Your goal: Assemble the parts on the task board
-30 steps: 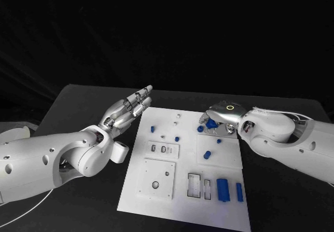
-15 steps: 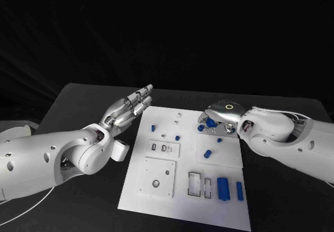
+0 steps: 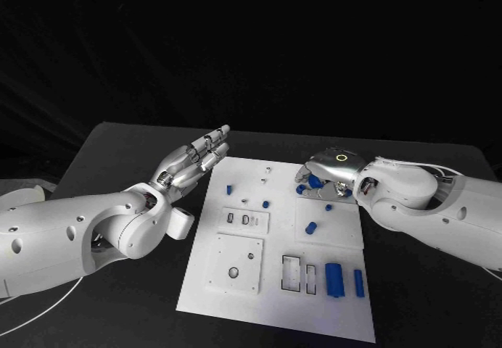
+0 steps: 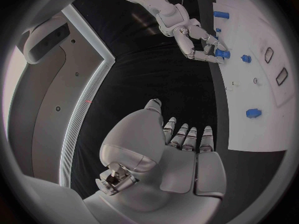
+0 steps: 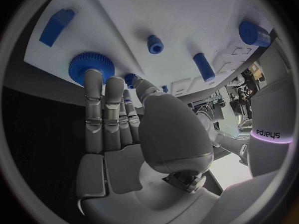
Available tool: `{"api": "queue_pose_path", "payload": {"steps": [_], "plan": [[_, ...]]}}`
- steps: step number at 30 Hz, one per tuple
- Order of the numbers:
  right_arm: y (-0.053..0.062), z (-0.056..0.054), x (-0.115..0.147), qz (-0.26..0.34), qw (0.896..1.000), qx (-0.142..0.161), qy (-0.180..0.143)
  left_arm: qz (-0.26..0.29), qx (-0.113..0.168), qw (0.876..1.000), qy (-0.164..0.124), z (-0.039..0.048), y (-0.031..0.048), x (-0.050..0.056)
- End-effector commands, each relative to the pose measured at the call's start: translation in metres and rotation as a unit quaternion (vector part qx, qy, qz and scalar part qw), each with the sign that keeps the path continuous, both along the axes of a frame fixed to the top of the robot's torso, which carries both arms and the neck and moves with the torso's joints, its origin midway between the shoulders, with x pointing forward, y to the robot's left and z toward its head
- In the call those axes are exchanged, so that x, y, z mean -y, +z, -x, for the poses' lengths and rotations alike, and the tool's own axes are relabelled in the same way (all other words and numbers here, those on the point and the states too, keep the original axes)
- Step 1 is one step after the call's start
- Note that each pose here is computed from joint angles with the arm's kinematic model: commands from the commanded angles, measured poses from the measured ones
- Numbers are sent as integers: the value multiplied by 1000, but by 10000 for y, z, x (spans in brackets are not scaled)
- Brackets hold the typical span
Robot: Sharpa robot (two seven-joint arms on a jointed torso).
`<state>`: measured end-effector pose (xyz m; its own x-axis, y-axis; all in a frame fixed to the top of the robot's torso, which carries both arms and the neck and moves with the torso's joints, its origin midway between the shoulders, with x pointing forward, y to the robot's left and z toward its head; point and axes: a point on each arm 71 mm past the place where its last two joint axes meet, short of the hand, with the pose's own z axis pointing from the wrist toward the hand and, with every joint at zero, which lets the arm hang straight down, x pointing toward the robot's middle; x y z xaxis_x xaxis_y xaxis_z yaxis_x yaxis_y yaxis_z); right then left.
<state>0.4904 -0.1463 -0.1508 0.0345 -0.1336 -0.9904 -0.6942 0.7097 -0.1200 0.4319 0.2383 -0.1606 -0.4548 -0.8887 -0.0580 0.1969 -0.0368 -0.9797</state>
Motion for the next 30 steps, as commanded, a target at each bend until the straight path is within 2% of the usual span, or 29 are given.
{"api": "queue_pose_path", "payload": {"steps": [1, 20, 30], "plan": [[-14, -1, -14, 1, 1000, -4, 4, 6, 1, 1000, -12, 2, 12, 27], [-46, -21, -39, -1, 1000, -11, 7, 5, -3, 1000, -13, -6, 5, 20], [2, -4, -59, -29, 999, -2, 13, 3, -4, 1000, -10, -19, -4, -14]]}}
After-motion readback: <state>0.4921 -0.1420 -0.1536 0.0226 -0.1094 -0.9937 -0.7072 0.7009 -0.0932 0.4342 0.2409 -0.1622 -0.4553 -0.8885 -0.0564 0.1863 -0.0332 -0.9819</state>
